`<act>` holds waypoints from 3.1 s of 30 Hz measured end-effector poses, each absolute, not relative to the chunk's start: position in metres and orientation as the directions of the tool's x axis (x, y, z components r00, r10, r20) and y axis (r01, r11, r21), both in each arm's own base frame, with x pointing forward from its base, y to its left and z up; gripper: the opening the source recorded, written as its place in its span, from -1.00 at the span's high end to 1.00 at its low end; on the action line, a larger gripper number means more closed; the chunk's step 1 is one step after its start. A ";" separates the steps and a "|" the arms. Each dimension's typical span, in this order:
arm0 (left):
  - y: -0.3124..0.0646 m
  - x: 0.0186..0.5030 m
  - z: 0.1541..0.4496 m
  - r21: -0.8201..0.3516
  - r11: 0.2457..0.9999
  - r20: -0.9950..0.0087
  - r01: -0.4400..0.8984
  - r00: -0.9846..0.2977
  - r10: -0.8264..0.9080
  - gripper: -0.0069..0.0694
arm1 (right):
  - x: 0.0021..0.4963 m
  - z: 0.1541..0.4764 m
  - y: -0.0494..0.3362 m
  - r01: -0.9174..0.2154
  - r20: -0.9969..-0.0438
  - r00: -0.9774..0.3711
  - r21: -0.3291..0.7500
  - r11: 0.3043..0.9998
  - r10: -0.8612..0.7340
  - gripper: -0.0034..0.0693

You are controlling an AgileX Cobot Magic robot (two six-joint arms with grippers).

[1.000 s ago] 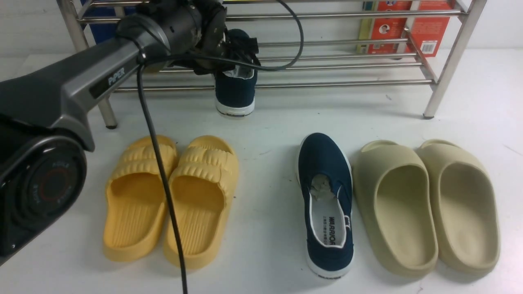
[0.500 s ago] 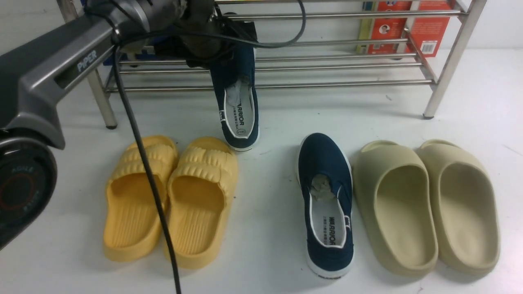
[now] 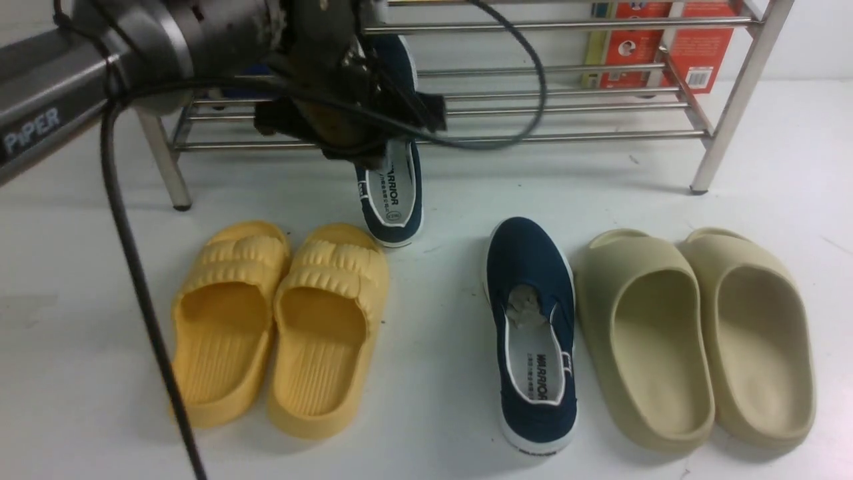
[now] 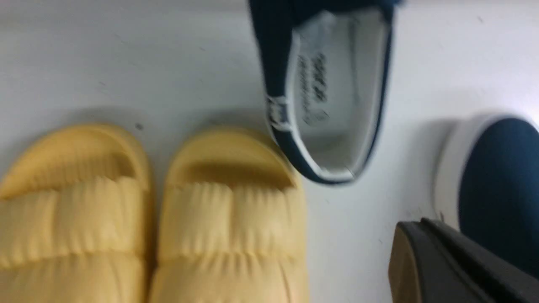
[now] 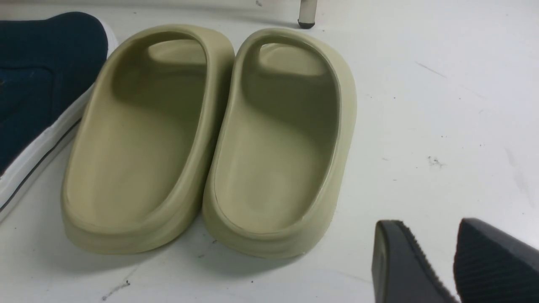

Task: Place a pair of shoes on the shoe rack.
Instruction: Use the left arm to put a shoe into the shoe rack

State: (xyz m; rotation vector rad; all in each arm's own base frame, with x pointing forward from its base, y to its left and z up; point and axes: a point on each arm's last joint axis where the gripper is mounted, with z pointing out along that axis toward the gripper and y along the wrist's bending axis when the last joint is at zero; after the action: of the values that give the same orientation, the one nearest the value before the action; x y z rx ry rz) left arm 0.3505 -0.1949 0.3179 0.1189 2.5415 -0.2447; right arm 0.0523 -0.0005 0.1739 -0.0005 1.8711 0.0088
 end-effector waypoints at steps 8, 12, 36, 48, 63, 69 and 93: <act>-0.225 0.323 0.223 -0.199 0.966 -0.508 0.164 -0.861 0.041 0.85 | 0.052 0.174 0.000 -0.005 -0.955 -0.296 0.006 1.000 0.004 0.25; -0.226 0.341 0.203 -0.207 0.965 -0.559 0.158 -0.829 0.016 0.85 | 0.052 0.174 0.000 -0.005 -0.955 -0.296 0.006 1.000 0.004 0.25; -0.204 0.377 0.183 -0.173 0.984 -0.659 0.050 -0.748 -0.078 0.85 | 0.052 0.174 0.000 -0.005 -0.955 -0.296 0.006 1.000 0.004 0.25; -0.203 0.377 0.191 -0.169 0.984 -0.668 0.048 -0.740 -0.079 0.85 | 0.052 0.174 0.000 -0.005 -0.955 -0.296 0.006 1.000 0.004 0.25; -0.210 0.400 0.253 -0.066 0.988 -0.840 0.141 -0.541 0.021 0.85 | 0.052 0.174 0.000 -0.005 -0.955 -0.296 0.006 1.000 0.004 0.25; -0.211 0.411 0.255 -0.015 0.992 -0.875 0.127 -0.482 0.048 0.85 | 0.052 0.174 0.000 -0.005 -0.955 -0.296 0.006 1.000 0.004 0.25; -0.187 0.436 0.235 -0.107 0.994 -0.874 0.028 -0.479 -0.080 0.85 | 0.052 0.174 0.000 -0.005 -0.955 -0.296 0.006 1.000 0.004 0.25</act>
State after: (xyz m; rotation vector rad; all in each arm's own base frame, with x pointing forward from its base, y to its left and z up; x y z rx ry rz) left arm 0.4363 -0.1872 0.2352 -0.0370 2.0664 -0.1277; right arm 0.0523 -0.0005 0.1739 -0.0005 1.8711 0.0088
